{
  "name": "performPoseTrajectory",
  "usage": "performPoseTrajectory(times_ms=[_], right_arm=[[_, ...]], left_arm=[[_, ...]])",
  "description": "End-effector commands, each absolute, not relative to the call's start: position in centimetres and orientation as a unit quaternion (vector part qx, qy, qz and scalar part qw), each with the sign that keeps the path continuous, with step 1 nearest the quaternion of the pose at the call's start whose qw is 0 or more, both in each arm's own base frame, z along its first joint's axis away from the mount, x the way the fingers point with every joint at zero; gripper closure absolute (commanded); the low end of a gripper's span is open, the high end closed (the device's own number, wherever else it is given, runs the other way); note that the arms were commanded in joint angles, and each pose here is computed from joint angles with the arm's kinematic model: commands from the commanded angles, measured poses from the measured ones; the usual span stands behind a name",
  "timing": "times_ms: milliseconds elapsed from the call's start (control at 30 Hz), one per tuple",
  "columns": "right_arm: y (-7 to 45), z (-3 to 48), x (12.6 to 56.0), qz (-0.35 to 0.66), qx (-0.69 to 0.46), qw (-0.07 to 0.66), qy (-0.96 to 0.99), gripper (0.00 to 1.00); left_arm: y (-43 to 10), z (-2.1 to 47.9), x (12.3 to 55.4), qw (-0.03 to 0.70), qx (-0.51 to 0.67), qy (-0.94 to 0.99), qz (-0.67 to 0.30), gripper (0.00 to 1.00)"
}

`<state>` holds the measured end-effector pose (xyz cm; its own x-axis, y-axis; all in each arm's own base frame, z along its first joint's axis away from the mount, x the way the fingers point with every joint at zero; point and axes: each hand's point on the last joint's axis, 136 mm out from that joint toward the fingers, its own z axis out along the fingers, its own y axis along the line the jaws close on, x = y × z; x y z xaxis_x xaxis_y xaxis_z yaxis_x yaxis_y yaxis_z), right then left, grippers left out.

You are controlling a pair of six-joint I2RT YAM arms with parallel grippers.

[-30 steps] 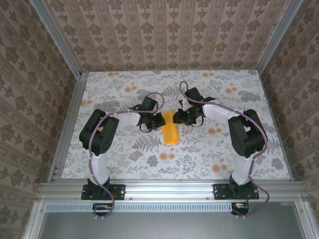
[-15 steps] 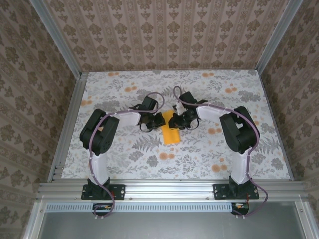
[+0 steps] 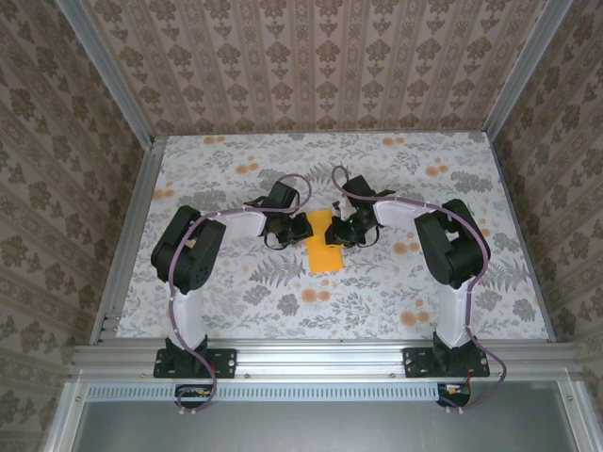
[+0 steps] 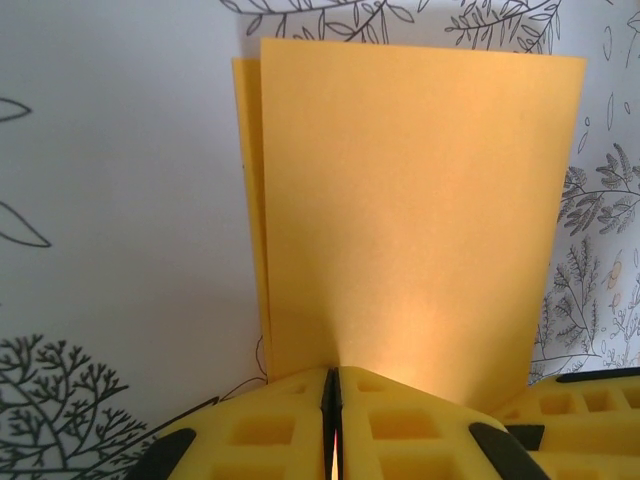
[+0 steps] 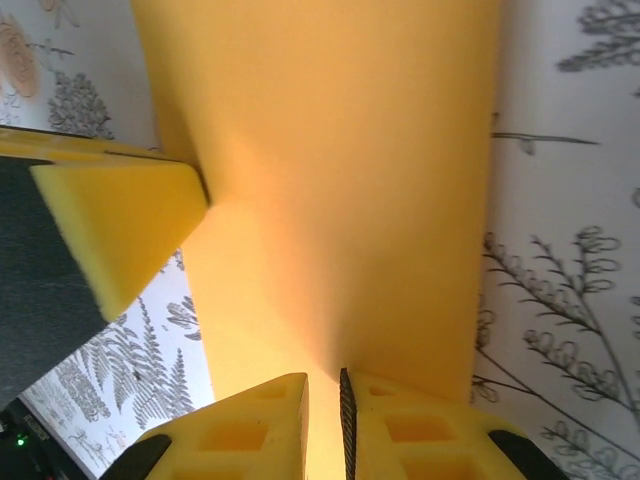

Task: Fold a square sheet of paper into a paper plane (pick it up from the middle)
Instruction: Fold the square sheet of paper in half at the center of the table.

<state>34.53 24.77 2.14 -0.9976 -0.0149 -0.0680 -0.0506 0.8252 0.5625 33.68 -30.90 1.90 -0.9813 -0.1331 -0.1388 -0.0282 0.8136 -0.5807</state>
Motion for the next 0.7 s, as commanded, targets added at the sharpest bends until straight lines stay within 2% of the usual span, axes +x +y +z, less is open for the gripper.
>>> performPoseTrajectory(times_ms=[0,133,333,667], right_arm=[[23.6,0.0,33.7,0.268,-0.012,0.011,0.963,0.82],[23.4,0.0,33.8,0.267,-0.012,0.014,0.963,0.82],[24.5,3.1,33.4,0.316,-0.03,0.03,0.948,0.81],[22.5,-0.1,30.1,0.284,-0.014,-0.013,0.959,0.83]], left_arm=[[-28.7,-2.5,30.7,0.026,-0.049,0.97,-0.236,0.88],[-28.5,-2.7,30.5,0.023,-0.05,0.971,-0.233,0.88],[-28.5,-2.8,30.5,0.023,-0.05,0.971,-0.231,0.88],[-28.4,-2.9,30.4,0.024,-0.051,0.972,-0.228,0.89]])
